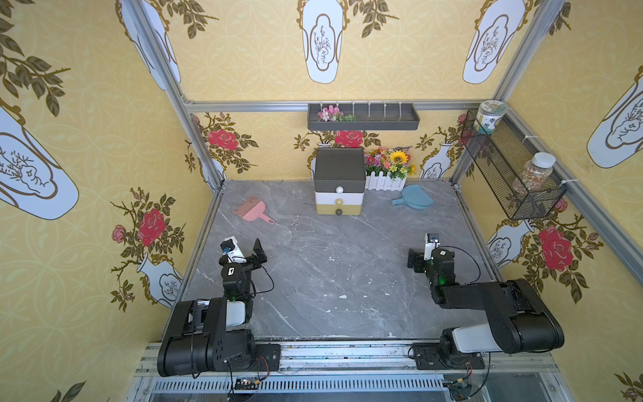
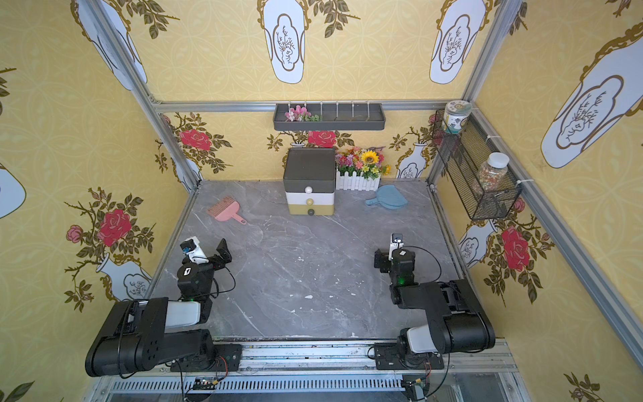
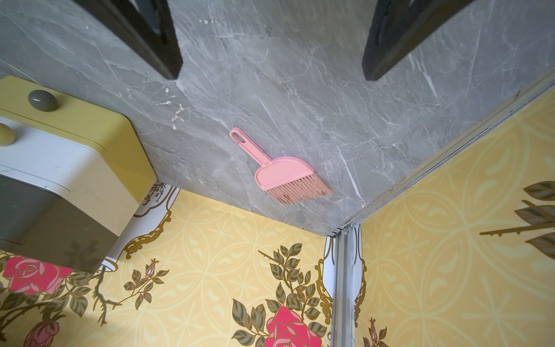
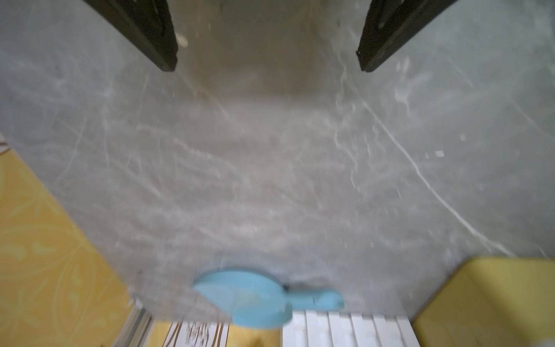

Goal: Place the brooch boxes into the drawer by color
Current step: Reset both arms

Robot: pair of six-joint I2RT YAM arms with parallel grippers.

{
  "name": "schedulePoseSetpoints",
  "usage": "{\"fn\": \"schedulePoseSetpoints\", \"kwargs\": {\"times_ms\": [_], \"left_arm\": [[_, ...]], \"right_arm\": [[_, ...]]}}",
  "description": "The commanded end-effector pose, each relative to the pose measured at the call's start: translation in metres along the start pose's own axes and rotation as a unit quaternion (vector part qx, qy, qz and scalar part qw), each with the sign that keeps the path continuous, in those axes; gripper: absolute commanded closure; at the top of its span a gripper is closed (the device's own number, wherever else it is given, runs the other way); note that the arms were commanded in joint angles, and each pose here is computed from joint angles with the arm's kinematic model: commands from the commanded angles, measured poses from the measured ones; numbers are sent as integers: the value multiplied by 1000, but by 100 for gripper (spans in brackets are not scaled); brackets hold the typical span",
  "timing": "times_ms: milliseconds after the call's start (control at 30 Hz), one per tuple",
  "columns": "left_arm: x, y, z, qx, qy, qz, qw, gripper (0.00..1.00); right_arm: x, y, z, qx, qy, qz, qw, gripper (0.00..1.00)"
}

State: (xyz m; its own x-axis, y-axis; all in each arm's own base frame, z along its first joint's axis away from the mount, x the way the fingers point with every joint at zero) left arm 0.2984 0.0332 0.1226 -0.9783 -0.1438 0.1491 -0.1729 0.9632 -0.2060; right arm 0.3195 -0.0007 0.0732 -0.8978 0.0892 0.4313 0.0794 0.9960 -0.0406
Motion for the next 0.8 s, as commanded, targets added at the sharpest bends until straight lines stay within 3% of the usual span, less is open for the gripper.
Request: {"fn": "schedulePoseSetpoints", "kwargs": {"times_ms": [0,767], "left_arm": [[0,-3,-5,-4,-9,9,1000,0],[-1,-3,-5,-6,-9,9,1000,0]], "right_arm": [[0,-3,-17,-13,-31,7,999,3],[-3,-5,-17,-22,-31,-9,999,3]]}}
Point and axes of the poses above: each gripper's point midway between its finger pads, its own x axis back along the fingers, its own y axis along the line the jaws close on, z = x × y, the point moved 3 cm from there along x, back along the fingers, and after that the axes turned 1 degree about -x, right-handed, at the moved point
